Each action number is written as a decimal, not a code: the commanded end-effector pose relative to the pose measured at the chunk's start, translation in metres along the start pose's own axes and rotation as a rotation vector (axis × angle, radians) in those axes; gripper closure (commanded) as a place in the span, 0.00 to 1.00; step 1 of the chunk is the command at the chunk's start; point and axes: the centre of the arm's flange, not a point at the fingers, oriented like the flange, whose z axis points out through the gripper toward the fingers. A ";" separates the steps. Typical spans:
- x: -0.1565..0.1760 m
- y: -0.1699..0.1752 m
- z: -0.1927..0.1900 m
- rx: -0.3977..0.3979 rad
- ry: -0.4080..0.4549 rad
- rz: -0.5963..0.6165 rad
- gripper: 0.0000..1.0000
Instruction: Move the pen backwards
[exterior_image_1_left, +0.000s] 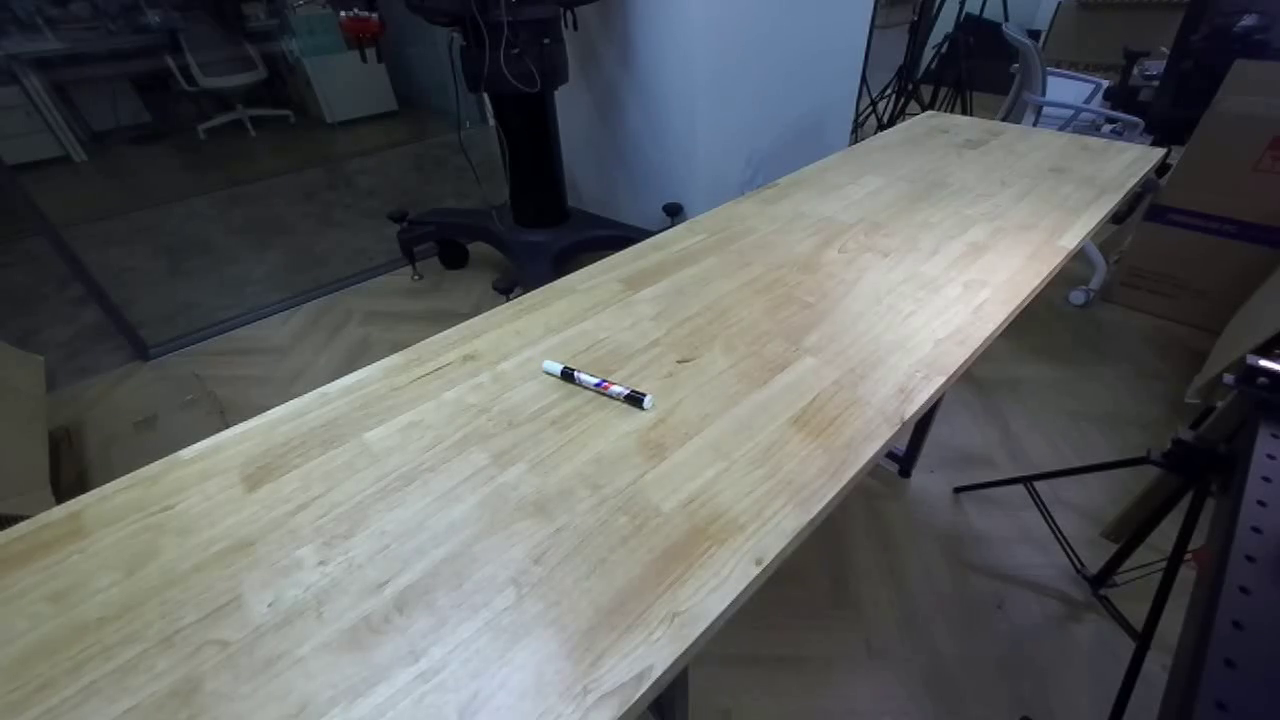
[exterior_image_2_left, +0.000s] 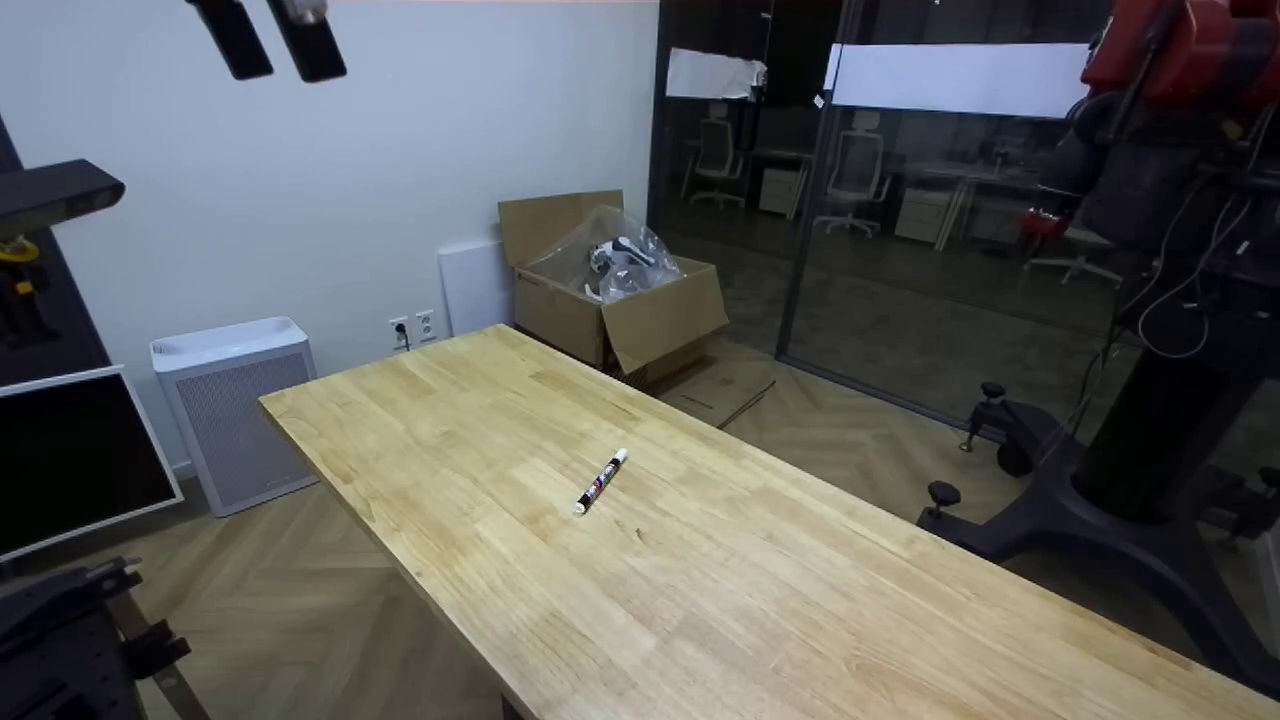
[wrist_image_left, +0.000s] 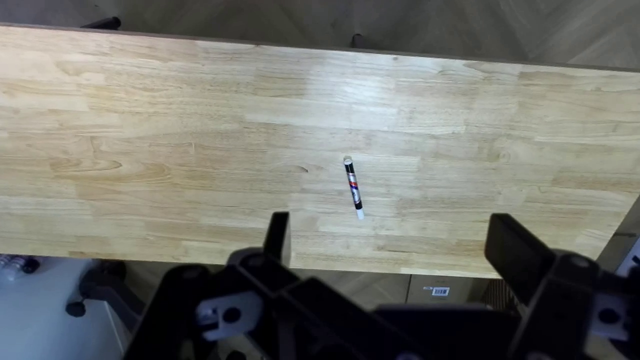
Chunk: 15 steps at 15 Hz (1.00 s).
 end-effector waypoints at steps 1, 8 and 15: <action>0.042 0.032 0.044 0.028 -0.042 0.067 0.00; 0.094 0.033 0.157 -0.013 -0.168 -0.023 0.00; 0.088 -0.008 0.213 -0.039 -0.262 -0.205 0.00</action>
